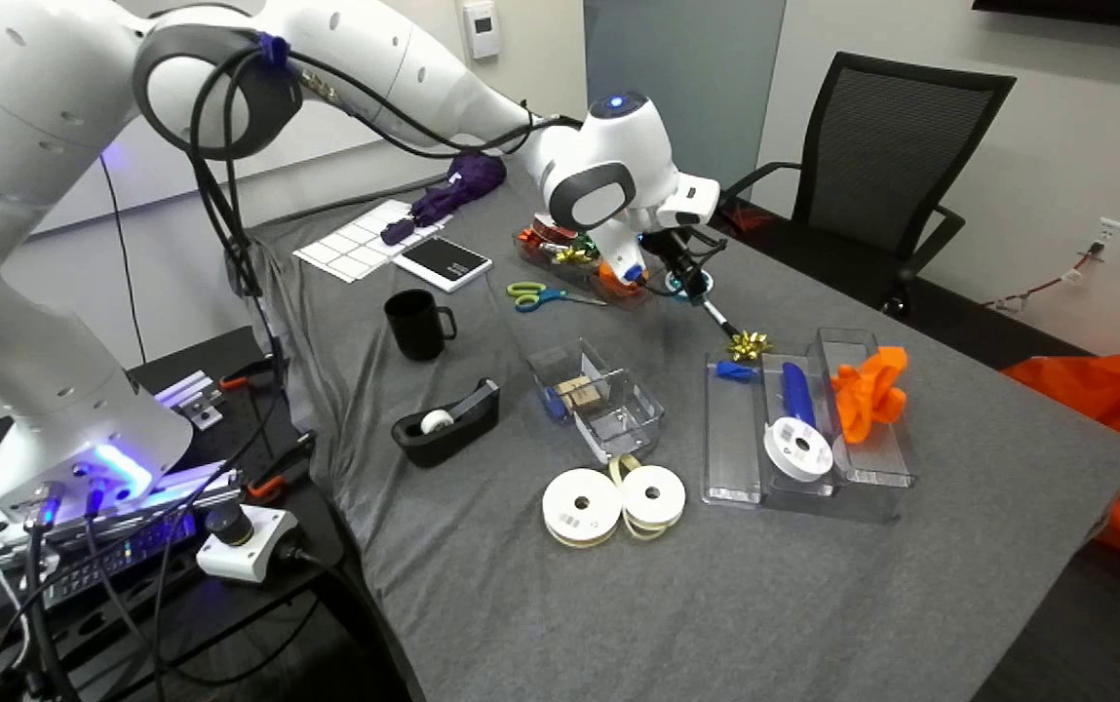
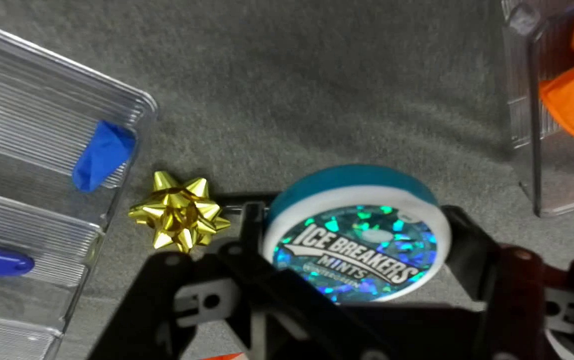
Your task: Put the white and blue object in the clear container on the left.
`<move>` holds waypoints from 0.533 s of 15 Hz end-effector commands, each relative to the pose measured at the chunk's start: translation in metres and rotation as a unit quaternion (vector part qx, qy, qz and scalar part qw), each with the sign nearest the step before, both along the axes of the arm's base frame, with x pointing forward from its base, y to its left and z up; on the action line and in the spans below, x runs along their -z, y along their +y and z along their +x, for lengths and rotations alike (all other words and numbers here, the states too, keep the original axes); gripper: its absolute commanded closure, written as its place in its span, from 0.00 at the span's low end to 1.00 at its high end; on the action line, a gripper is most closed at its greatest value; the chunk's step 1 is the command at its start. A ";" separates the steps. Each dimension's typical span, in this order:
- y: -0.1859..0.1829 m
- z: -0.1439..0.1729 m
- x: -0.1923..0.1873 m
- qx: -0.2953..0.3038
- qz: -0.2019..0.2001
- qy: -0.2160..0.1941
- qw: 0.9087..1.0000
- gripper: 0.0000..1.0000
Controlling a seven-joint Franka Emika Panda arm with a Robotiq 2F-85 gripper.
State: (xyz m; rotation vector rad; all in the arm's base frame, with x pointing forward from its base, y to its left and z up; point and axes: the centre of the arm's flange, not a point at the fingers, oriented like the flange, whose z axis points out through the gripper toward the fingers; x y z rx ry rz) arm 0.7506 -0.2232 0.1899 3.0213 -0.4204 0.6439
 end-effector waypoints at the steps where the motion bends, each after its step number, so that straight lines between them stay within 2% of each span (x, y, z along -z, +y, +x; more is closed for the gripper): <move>1: -0.018 -0.081 -0.019 -0.073 0.004 0.031 0.997 0.39; 8: -0.058 -0.169 0.000 -0.204 -0.014 0.059 0.977 0.39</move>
